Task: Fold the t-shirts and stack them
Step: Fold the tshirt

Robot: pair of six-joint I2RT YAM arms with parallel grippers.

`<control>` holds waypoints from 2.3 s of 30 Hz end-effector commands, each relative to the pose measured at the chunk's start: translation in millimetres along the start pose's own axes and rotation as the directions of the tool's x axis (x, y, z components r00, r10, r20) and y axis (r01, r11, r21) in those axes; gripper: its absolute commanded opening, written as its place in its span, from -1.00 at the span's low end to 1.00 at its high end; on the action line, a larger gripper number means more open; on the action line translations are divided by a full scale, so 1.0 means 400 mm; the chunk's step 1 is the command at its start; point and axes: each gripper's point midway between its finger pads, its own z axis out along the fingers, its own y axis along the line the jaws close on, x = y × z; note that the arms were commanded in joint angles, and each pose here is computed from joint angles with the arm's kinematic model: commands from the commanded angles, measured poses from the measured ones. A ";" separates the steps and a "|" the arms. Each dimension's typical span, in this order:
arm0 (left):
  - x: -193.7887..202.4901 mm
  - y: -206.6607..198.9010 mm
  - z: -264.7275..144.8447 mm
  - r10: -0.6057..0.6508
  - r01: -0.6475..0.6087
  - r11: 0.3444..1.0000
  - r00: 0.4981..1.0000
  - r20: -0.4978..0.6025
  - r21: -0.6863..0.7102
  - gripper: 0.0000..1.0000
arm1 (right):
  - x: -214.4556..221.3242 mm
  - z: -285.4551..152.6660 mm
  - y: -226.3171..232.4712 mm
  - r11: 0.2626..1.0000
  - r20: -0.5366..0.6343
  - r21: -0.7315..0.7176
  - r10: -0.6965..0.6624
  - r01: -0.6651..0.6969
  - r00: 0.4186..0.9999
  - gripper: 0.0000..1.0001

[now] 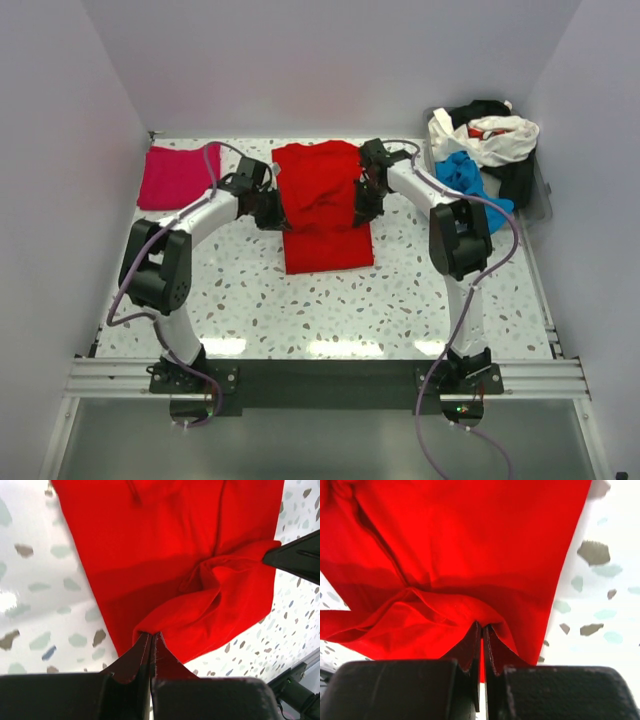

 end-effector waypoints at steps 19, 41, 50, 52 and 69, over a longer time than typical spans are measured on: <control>-0.180 0.027 0.050 0.034 -0.037 0.999 0.997 0.064 0.036 -1.00 | -0.201 -0.021 -0.059 0.997 0.107 -0.034 0.066 -0.063 0.992 -1.00; -0.397 -0.016 -0.040 -0.002 -0.017 0.998 0.954 0.300 0.062 0.49 | -0.354 -0.160 0.020 0.980 0.323 -0.183 0.137 -0.081 0.937 0.36; -0.204 -0.003 -0.021 0.066 -0.078 0.995 0.981 0.182 0.057 0.61 | -0.246 -0.190 -0.002 0.983 0.286 -0.177 0.092 -0.042 0.954 0.44; -0.157 0.002 -0.017 0.091 -0.099 0.994 0.983 0.159 0.044 0.62 | -0.183 -0.153 -0.031 0.988 0.229 -0.149 0.080 -0.046 0.970 0.44; 0.096 0.032 -0.003 0.116 -0.116 0.993 0.993 0.032 -0.025 0.50 | 0.082 -0.059 -0.092 0.990 0.059 -0.110 0.100 -0.093 0.993 0.41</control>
